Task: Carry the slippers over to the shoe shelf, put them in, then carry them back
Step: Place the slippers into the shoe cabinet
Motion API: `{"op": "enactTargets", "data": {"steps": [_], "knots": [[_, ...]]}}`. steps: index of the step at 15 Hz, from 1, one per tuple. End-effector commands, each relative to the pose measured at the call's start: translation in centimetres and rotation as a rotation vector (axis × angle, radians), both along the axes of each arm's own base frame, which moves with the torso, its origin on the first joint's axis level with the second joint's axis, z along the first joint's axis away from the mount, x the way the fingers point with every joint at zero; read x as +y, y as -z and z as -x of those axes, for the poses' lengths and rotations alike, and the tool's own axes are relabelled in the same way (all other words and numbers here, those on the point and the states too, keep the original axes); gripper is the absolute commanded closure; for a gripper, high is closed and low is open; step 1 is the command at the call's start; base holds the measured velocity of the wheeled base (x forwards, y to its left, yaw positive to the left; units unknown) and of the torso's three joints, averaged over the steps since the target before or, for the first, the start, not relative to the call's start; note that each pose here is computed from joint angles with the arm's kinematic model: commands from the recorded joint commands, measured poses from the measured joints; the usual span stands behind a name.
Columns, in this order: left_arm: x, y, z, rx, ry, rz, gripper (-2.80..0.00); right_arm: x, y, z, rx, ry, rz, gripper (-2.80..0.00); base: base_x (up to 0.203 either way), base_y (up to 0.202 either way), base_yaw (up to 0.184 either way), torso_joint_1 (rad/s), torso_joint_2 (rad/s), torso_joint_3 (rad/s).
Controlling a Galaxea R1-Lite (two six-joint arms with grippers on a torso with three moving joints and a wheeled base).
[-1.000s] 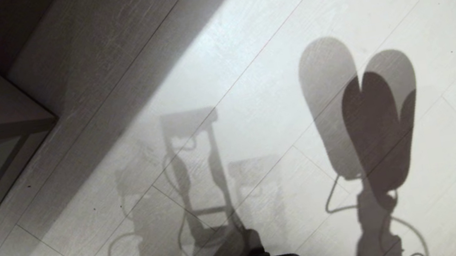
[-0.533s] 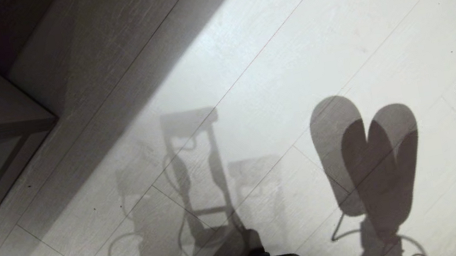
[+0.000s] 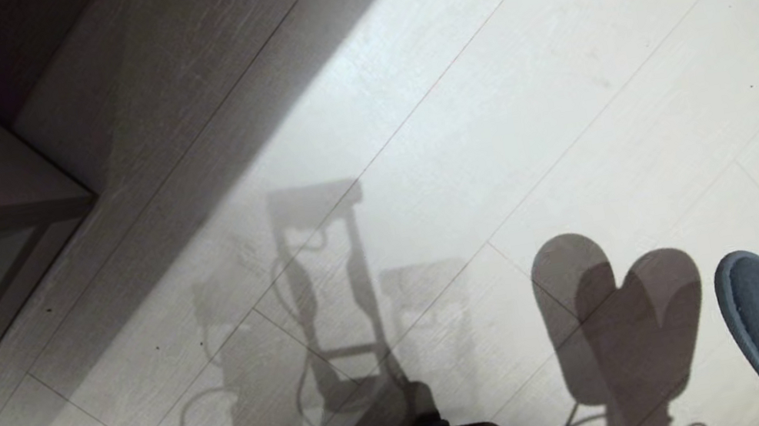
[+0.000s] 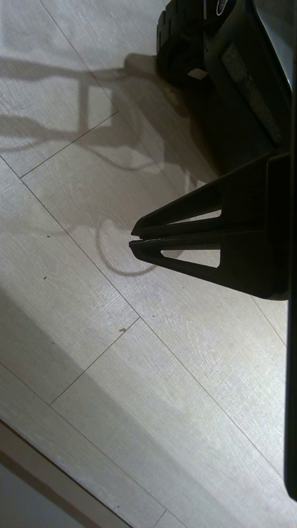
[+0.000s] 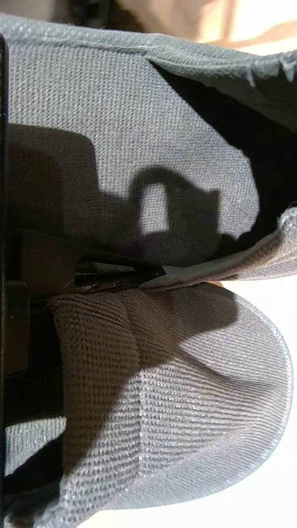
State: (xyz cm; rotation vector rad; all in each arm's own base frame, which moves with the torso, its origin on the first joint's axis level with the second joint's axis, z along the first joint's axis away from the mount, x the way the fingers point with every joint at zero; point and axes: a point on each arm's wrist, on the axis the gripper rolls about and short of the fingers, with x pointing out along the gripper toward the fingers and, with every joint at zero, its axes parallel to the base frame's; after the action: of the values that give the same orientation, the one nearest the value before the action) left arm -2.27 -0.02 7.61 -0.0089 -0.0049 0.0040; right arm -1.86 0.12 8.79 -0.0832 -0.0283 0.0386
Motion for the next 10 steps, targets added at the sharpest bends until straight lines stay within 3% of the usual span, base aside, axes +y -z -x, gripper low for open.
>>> {"op": "enactTargets", "data": {"steps": [1,2,10], "knots": [[0.00,0.00,0.00,0.000,-0.001,0.000,0.00,-0.06,0.63,0.49,-0.022,0.018,0.006,0.00,0.000,0.000,0.000,0.000,0.00,0.000],[0.00,-0.02,0.00,-0.001,-0.001,0.000,0.00,-0.09,1.17,0.40,0.023,0.030,0.007,0.00,0.000,0.000,0.000,0.000,0.00,0.000],[0.00,0.00,0.00,0.000,-0.001,0.000,0.00,-0.10,1.26,0.40,0.033,0.032,-0.011,0.00,0.000,0.000,0.000,0.000,0.00,0.000]]}}
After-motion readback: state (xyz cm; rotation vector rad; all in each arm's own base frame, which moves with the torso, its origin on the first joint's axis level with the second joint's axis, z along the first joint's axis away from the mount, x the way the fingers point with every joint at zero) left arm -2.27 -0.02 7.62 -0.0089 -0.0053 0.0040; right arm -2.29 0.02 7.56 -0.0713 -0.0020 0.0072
